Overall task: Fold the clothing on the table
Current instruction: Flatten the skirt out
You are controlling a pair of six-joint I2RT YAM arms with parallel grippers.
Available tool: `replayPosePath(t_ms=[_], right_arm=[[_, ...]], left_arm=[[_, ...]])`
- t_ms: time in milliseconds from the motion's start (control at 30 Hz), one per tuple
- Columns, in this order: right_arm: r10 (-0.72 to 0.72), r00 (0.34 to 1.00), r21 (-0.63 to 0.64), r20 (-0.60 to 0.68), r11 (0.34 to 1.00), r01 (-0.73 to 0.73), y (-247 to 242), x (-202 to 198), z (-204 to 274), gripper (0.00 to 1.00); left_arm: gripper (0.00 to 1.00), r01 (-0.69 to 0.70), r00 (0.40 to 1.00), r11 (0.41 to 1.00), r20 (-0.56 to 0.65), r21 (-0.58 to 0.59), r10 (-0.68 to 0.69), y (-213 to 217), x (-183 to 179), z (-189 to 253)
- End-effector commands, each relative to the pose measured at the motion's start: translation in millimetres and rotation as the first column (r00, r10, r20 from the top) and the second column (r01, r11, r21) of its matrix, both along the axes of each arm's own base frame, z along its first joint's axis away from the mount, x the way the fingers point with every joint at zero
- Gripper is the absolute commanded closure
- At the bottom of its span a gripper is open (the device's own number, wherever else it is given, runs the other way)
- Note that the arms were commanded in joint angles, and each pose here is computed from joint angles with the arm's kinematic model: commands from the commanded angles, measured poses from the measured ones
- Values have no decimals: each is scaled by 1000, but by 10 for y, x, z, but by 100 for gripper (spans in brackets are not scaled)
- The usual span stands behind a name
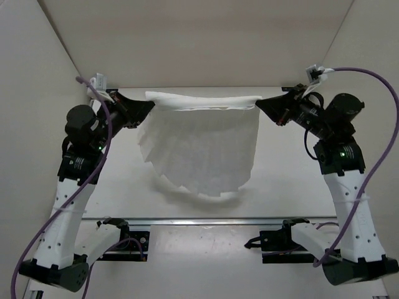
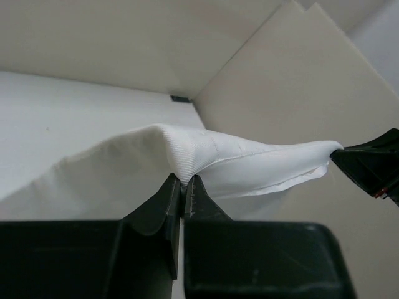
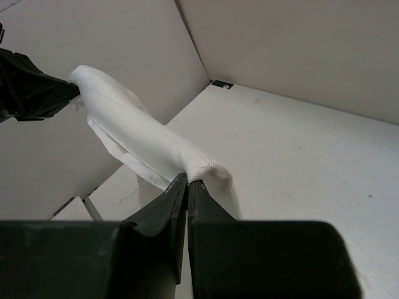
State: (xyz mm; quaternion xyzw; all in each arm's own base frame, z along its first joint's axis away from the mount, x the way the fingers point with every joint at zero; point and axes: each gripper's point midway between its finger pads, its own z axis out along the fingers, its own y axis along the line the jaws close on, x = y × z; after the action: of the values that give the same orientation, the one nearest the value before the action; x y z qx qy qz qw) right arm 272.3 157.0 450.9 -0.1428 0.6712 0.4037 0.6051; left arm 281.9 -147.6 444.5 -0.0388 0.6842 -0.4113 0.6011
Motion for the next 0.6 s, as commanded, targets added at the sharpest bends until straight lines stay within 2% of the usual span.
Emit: replayPosePath(t_ms=[0,67,133,167,200,267,400,467,567], right_arm=[[-34,976,-47,-217,999,24,-25,504,-626,100],[-7,969,-52,-247,999,-6,90,672,-744,100],[-13,956,-66,-295,998,-7,168,881,-882,100],[-53,945,-68,-322,997,33,132,1069,-909,100],[-53,932,-68,-359,997,30,137,1199,-998,100],[-60,946,-81,-318,996,36,143,1342,-694,100],[-134,970,-103,-202,988,115,52,1457,-164,100],[-109,970,-71,-217,993,96,2,1502,-128,100],[-108,955,-74,-276,993,91,-45,1612,-325,99]], left_arm=[[100,-9,963,996,-267,92,34,6,453,-965],[100,5,955,995,-297,98,25,-21,547,-1104],[100,5,937,990,-346,138,43,-56,748,-1340],[100,-16,942,988,-329,155,67,-40,834,-1237],[100,-12,932,979,-352,203,85,-27,993,-1372],[100,1,926,964,-363,267,100,31,1259,-1237],[100,-69,953,959,-267,274,145,181,1442,-663],[100,-108,947,955,-262,278,184,290,1468,-654],[100,-83,941,958,-294,276,167,276,1471,-854]])
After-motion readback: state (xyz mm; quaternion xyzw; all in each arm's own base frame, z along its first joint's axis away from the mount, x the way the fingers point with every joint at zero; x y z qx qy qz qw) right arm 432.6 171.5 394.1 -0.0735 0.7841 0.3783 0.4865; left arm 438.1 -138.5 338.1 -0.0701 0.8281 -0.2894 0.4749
